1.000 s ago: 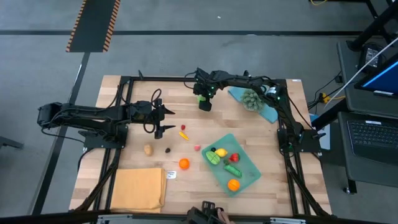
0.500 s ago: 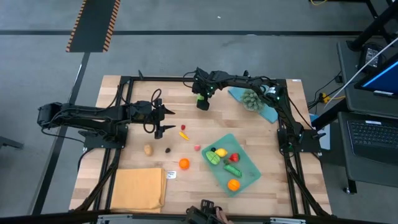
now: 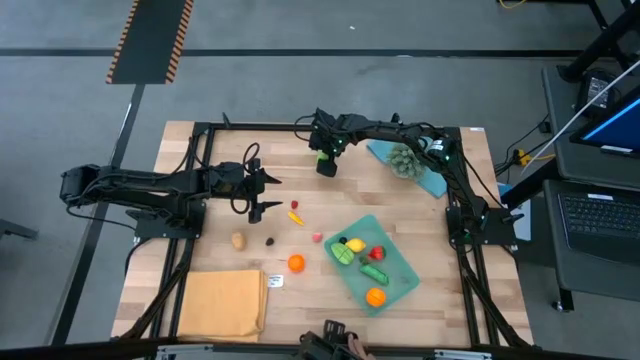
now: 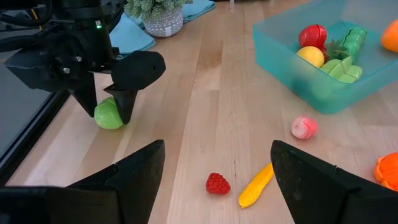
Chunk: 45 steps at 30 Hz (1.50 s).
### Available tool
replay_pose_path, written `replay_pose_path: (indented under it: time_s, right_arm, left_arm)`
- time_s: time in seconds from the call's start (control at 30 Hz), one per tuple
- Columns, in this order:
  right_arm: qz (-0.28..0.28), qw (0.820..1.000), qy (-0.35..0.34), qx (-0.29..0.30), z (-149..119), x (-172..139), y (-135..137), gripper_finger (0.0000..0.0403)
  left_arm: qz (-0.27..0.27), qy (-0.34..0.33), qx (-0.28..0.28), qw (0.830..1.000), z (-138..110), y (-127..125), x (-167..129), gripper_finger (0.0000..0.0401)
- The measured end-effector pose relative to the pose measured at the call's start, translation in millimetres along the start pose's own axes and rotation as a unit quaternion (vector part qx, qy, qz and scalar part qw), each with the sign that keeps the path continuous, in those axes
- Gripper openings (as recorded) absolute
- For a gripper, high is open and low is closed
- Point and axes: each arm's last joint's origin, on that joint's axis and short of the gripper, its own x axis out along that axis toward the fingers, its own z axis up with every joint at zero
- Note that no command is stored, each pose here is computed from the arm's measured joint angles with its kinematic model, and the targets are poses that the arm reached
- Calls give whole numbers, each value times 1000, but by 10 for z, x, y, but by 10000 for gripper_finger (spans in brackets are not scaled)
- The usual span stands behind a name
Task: Pick and placing Produce into tupperware
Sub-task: Put the cabbage into the green bin
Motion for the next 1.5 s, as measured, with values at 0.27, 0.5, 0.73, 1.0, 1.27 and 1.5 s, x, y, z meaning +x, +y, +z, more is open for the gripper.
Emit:
replay_pose_path:
  time_s: [0.27,0.5,0.73,1.0,1.27,1.5]
  right_arm:
    - [0,1000,0,0,-1,2,0,242]
    - [1,1000,0,2,0,2,0,231]
    - [1,1000,1,13,-1,2,1,237]
    - [7,1000,-1,20,-1,2,4,225]
    - [11,1000,2,25,-7,1,8,226]
    - [10,1000,-1,25,12,-142,25,226]
  left_arm:
    - [0,0,0,1000,0,0,0,286]
    - [0,0,0,1000,0,0,0,286]
    - [0,0,0,1000,-1,0,-1,286]
    - [0,2,0,1000,-3,0,0,286]
    - [0,1,0,1000,-3,0,-1,286]
    - [0,1,0,1000,-3,0,-1,286]
